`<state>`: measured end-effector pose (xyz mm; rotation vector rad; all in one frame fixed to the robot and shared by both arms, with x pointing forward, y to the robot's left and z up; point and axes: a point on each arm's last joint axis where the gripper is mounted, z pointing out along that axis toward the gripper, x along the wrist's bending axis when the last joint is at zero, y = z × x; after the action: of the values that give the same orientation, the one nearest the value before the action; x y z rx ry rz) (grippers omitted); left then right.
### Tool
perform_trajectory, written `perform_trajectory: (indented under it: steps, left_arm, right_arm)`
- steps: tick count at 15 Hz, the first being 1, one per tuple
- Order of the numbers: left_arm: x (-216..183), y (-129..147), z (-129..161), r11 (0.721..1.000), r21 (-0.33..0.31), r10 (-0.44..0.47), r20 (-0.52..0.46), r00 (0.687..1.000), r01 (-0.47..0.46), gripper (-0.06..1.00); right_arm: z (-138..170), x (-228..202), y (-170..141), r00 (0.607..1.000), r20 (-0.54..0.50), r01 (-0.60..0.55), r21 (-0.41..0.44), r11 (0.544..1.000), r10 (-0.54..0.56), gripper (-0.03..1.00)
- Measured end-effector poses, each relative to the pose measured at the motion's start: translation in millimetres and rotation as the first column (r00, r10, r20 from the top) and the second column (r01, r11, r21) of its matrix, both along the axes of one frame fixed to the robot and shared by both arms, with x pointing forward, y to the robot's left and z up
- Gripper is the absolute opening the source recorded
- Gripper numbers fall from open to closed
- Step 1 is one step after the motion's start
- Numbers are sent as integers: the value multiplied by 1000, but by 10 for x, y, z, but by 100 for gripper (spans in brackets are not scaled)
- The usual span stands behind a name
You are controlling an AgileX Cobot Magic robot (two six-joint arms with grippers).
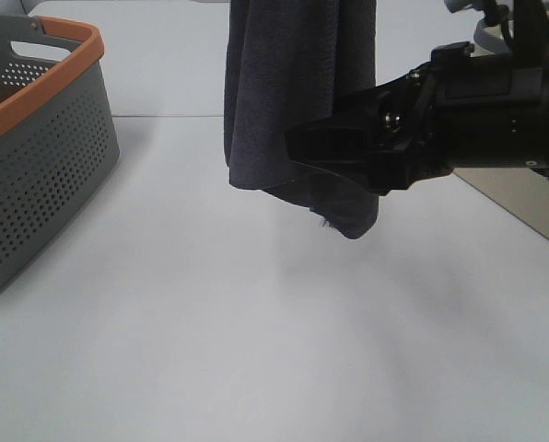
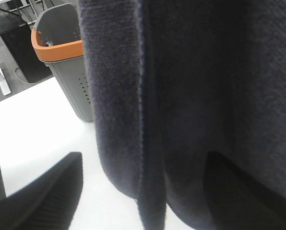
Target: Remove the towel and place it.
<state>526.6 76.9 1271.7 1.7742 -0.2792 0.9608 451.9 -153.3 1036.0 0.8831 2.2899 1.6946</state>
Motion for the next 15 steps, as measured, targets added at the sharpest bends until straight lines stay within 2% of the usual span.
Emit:
perform_trajectory:
  steps: [2,4,9,12,15]
  left_arm:
    - [0,0,0,1000,-1,0,-3,1000,0,0]
    - [0,0,0,1000,-2,0,-3,1000,0,0]
    - [0,0,0,1000,-4,0,-6,1000,0,0]
    - [2,1,-2,1000,1,3,-4,1000,-3,0]
    - [48,4,-64,998,47,29,-11,1000,-29,0]
  right_arm:
    - [-42,73,50,1000,-22,-20,5,1000,20,63]
    - [-71,104,66,999,-34,-23,2,1000,23,56]
    - [-69,122,64,999,-30,-14,-4,1000,14,26]
    - [-75,123,61,999,-47,-4,-3,1000,4,0]
    - [54,-36,0,995,-102,-18,-41,999,14,0]
